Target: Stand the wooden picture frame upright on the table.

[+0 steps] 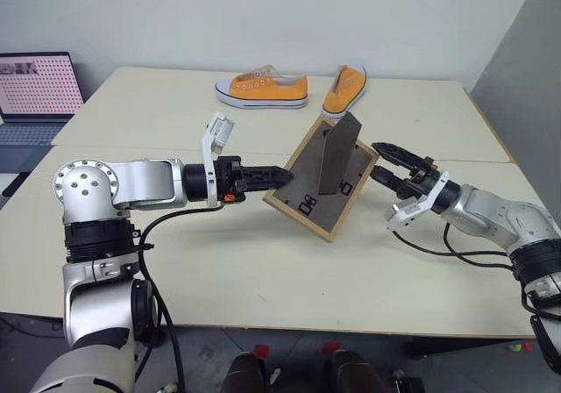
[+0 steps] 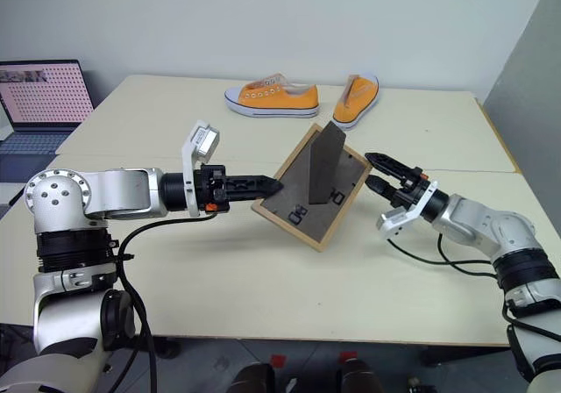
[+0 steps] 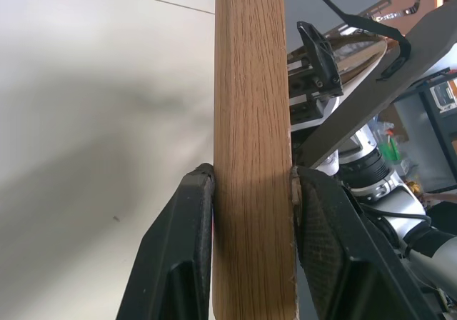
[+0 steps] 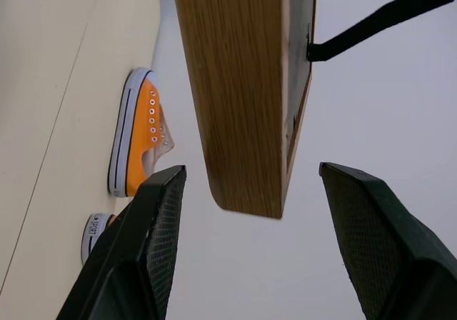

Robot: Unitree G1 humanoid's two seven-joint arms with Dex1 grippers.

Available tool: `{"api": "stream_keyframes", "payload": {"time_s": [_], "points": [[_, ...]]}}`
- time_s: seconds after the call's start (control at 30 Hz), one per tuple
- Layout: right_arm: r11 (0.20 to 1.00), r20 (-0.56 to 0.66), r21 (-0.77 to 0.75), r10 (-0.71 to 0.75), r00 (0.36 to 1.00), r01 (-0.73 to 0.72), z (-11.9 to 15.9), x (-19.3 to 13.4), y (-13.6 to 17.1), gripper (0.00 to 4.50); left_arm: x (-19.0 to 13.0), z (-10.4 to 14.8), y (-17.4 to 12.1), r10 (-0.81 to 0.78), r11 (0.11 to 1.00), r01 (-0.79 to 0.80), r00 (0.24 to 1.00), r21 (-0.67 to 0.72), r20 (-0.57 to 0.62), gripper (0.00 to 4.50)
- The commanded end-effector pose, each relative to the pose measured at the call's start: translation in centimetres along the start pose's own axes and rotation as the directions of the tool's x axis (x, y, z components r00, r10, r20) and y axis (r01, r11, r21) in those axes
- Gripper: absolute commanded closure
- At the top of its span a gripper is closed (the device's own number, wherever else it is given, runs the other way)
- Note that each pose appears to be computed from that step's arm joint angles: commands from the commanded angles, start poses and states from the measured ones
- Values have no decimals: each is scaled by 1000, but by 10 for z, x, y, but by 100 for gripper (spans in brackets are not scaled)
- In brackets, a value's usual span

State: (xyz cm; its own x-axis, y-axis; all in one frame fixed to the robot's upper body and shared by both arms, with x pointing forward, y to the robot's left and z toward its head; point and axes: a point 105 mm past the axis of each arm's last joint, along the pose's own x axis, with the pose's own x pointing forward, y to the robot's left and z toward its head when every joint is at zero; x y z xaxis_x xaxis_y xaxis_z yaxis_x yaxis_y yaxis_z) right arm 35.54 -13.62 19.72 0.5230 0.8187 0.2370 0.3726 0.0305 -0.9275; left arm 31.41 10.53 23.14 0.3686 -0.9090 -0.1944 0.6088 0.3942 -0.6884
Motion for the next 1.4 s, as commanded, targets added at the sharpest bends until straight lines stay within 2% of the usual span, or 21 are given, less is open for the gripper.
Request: {"api": "stream_keyframes", "payload": {"time_s": [0.03, 0.43, 0.53, 0.77, 1.33, 1.4], "points": [[997, 30, -30, -76, 997, 76, 4, 12, -17, 136, -3, 14, -20, -57, 998, 56, 997, 34, 49, 313], [993, 51, -49, -103, 993, 105, 5, 9, -26, 136, -5, 12, -20, -39, 999, 39, 998, 0, 54, 313], [993, 54, -51, -102, 993, 105, 4, 10, -27, 181, -3, 10, -22, -43, 999, 43, 998, 5, 51, 313], [993, 65, -44, -104, 992, 107, 7, 14, -25, 323, -1, 11, -23, -49, 999, 49, 998, 8, 51, 313], [995, 46, -46, -87, 995, 89, 4, 9, -25, 325, 3, 8, -21, -52, 999, 52, 998, 10, 37, 313], [995, 45, -48, -82, 996, 84, 3, 9, -25, 325, 3, 10, -20, -49, 999, 48, 998, 11, 48, 250]]}}
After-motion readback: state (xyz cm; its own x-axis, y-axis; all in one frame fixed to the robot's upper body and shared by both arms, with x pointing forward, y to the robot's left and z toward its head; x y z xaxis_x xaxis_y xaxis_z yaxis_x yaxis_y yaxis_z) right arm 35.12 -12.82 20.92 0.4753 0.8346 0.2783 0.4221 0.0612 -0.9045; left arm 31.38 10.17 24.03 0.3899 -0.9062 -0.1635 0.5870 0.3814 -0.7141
